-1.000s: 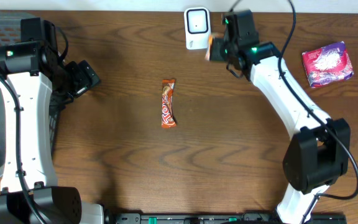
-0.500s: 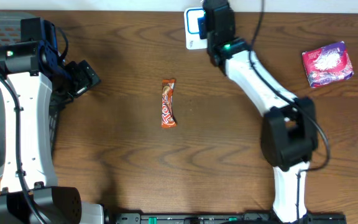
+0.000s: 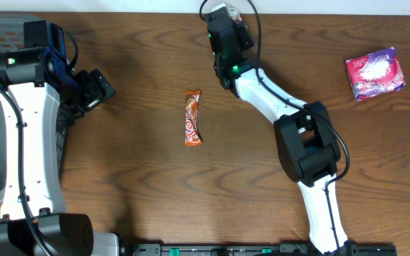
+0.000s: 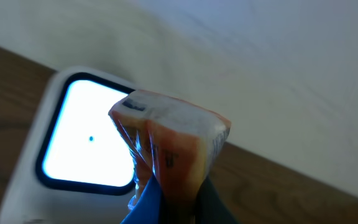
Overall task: Scan the item barcode
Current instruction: 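Hold the orange packet barcode in front of the white scanner, then carry the orange packet to the right edge beside the pink package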
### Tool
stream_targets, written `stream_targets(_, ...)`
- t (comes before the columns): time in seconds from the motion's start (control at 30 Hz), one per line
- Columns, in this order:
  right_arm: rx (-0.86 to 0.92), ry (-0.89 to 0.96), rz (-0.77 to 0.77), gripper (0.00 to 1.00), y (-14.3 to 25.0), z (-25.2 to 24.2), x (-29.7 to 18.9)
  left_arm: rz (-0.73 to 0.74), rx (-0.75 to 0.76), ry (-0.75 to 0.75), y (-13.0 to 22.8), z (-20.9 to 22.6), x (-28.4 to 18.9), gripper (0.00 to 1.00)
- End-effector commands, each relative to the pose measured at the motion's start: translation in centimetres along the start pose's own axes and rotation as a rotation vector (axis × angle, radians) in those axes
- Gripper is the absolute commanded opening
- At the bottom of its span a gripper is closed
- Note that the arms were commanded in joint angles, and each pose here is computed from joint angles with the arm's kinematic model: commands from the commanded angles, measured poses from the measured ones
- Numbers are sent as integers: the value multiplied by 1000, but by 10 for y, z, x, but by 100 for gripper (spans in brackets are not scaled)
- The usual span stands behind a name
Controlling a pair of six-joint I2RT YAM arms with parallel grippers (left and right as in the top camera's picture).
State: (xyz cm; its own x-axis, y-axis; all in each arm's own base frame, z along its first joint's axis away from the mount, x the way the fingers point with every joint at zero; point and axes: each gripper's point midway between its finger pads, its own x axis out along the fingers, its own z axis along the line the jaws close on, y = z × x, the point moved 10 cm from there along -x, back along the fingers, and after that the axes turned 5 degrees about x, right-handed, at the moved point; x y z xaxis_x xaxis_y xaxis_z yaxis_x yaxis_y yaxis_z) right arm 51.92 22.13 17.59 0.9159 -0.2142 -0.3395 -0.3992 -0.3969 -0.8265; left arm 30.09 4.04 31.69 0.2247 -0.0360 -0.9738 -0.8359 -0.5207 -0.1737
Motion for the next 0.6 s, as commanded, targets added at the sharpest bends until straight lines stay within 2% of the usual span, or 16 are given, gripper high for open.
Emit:
stream_targets(0.0,181,112,-21,1,-31,-60,-8,8,-4,-18,0,2,3,98)
stream_targets(0.17,275,217,131,1,-13,-138,2,8,-4,-18,0,2,3,98)
stream_targets(0.37,293,303,477,1,67,-228,24,8,-4,-18,0,2,3,98)
stream_targets(0.43,335,231,569,1,91,-250,28,8,-4,-18,0,2,3,98)
stream_targets(0.57,513,-70,655,1,124,-279,33,8,-4,-18,0,2,3,98)
